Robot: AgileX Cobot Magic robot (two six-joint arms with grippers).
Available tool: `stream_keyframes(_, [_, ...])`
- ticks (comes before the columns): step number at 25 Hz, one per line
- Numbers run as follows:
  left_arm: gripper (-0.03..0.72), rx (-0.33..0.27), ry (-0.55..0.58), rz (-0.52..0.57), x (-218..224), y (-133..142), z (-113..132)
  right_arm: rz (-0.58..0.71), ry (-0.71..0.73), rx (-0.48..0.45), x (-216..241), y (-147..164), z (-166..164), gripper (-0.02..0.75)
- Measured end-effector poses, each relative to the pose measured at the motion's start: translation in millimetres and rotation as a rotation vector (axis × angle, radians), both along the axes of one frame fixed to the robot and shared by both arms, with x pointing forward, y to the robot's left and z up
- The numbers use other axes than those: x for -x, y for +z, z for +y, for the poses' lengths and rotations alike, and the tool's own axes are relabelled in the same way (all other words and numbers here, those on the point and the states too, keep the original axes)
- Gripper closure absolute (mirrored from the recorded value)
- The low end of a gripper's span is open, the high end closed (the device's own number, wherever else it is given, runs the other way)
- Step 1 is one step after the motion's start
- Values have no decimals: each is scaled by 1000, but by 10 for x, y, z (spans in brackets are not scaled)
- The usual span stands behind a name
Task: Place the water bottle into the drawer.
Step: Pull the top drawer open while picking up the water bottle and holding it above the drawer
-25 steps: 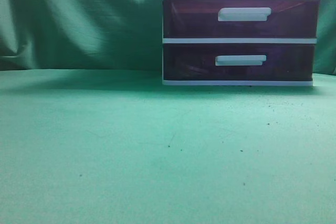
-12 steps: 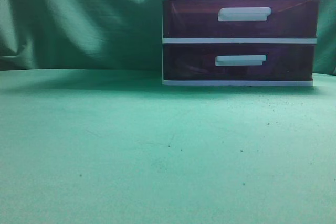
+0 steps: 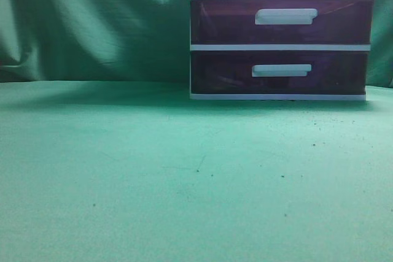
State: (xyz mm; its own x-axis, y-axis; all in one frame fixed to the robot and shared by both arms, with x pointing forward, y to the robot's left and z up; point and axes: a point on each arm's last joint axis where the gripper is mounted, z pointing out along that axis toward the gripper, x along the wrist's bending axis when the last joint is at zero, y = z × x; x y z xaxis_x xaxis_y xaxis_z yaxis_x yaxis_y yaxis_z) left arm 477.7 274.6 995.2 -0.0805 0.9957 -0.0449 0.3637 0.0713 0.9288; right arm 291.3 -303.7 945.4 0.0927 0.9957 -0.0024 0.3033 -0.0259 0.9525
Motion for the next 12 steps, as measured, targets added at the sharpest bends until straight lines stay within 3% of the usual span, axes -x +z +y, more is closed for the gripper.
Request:
stream_keyframes(4, [44,-27,19,35,-255,-135,-30,0,0,0,0,0,0,738])
stream_keyframes(12, [44,-38,104,98,-584,-346,149,0,0,0,0,0,0,738])
